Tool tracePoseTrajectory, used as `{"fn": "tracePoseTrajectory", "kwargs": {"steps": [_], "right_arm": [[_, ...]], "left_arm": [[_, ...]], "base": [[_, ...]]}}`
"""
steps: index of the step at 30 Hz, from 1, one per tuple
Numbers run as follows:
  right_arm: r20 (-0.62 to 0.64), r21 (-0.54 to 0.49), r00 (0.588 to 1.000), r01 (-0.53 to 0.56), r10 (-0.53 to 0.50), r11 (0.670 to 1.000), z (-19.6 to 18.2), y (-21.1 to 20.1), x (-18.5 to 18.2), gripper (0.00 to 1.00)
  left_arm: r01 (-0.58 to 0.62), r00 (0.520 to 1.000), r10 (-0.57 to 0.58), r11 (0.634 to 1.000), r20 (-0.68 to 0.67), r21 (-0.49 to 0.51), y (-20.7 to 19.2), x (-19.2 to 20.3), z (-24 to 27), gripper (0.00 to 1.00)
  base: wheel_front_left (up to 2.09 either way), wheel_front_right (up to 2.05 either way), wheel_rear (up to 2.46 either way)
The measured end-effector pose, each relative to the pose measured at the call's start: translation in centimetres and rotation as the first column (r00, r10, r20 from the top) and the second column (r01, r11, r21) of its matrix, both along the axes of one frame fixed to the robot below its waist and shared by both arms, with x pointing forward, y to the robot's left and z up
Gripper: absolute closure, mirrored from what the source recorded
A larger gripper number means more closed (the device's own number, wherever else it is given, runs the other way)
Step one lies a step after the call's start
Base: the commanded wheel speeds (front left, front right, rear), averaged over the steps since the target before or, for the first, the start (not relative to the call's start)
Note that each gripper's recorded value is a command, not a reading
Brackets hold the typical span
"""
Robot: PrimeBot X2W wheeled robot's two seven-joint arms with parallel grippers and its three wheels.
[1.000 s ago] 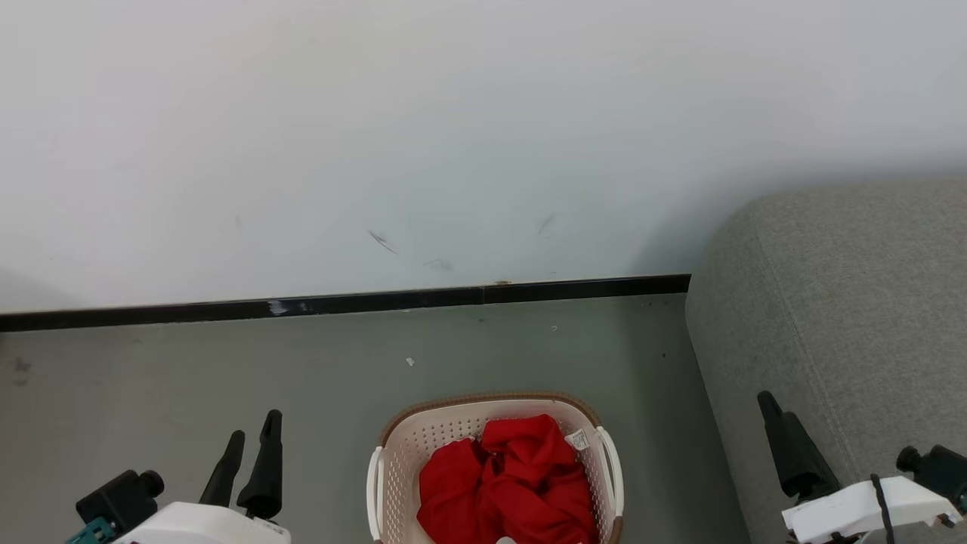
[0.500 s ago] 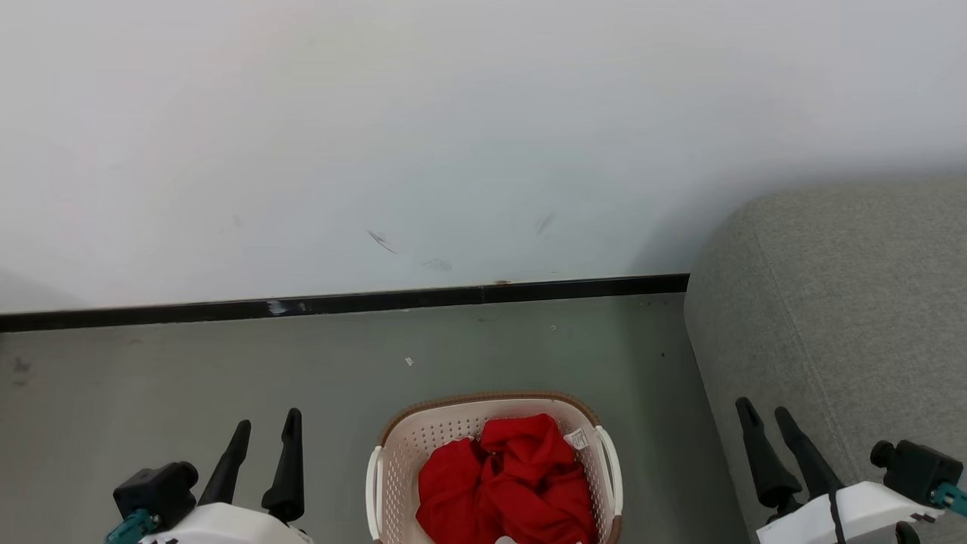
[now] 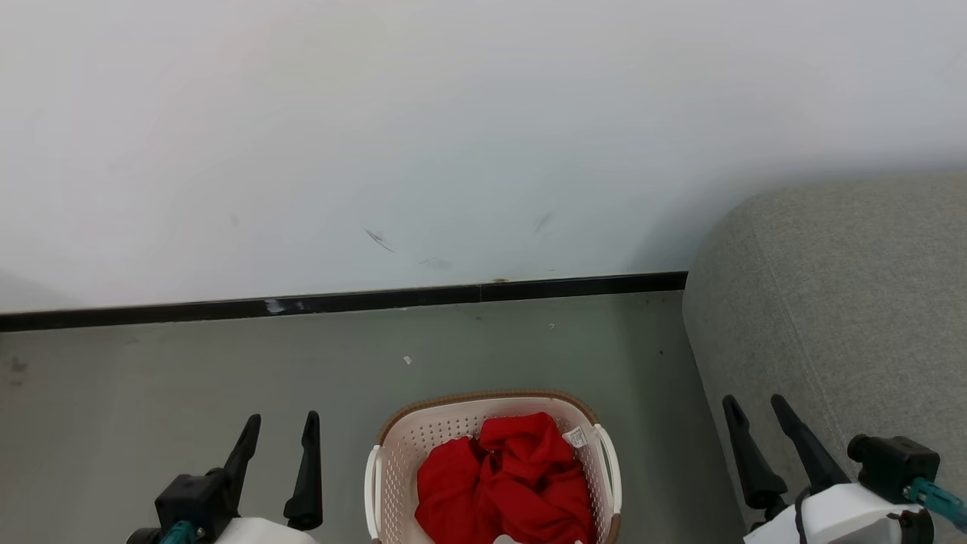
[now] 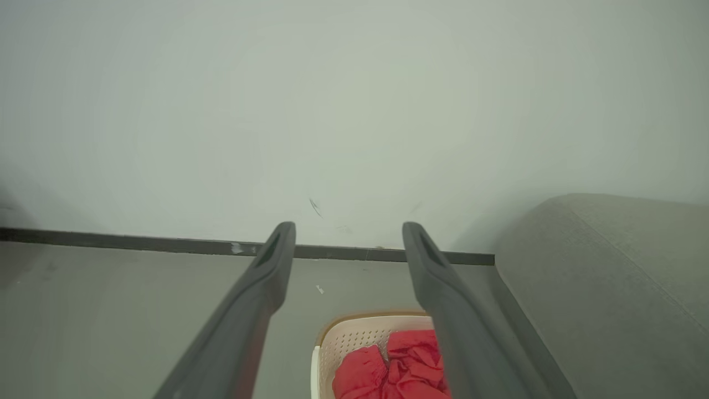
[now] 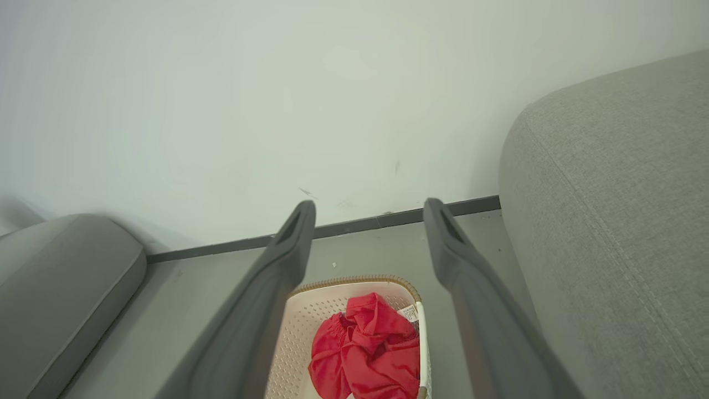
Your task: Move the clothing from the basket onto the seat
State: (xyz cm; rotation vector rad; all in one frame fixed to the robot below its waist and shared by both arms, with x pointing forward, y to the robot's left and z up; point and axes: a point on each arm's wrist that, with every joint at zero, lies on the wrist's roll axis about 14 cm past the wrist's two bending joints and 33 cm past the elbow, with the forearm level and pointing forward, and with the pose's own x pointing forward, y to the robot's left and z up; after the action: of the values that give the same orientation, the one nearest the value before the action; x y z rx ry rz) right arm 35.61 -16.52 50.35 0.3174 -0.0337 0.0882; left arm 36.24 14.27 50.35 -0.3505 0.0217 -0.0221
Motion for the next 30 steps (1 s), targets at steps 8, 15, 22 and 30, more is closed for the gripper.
{"fn": "tracePoseTrajectory", "kwargs": {"steps": [8,15,22,30], "right_arm": [[0.027,-0.143,1.000,-0.008,0.012,0.990,0.2,0.2,-0.3,0.00],[0.049,-0.238,0.999,-0.013,0.025,0.971,0.6,0.5,-0.3,0.00],[0.083,-0.324,0.996,-0.010,0.039,0.946,1.2,0.8,-0.3,0.00],[0.081,-0.346,0.996,-0.008,0.038,0.938,1.1,0.7,-0.4,0.00]], "left_arm": [[0.004,0.998,-0.012,0.992,0.063,0.124,-0.6,0.0,1.1,0.00],[-0.005,0.994,-0.019,0.977,0.109,0.211,-0.9,-0.1,1.8,0.00],[-0.018,0.990,-0.022,0.961,0.141,0.277,-1.2,-0.5,2.0,0.00],[-0.029,0.990,-0.013,0.956,0.142,0.291,-0.9,-0.4,1.8,0.00]], "base": [[0.00,0.00,0.00],[0.00,0.00,0.00],[0.00,0.00,0.00],[0.00,0.00,0.00]]}}
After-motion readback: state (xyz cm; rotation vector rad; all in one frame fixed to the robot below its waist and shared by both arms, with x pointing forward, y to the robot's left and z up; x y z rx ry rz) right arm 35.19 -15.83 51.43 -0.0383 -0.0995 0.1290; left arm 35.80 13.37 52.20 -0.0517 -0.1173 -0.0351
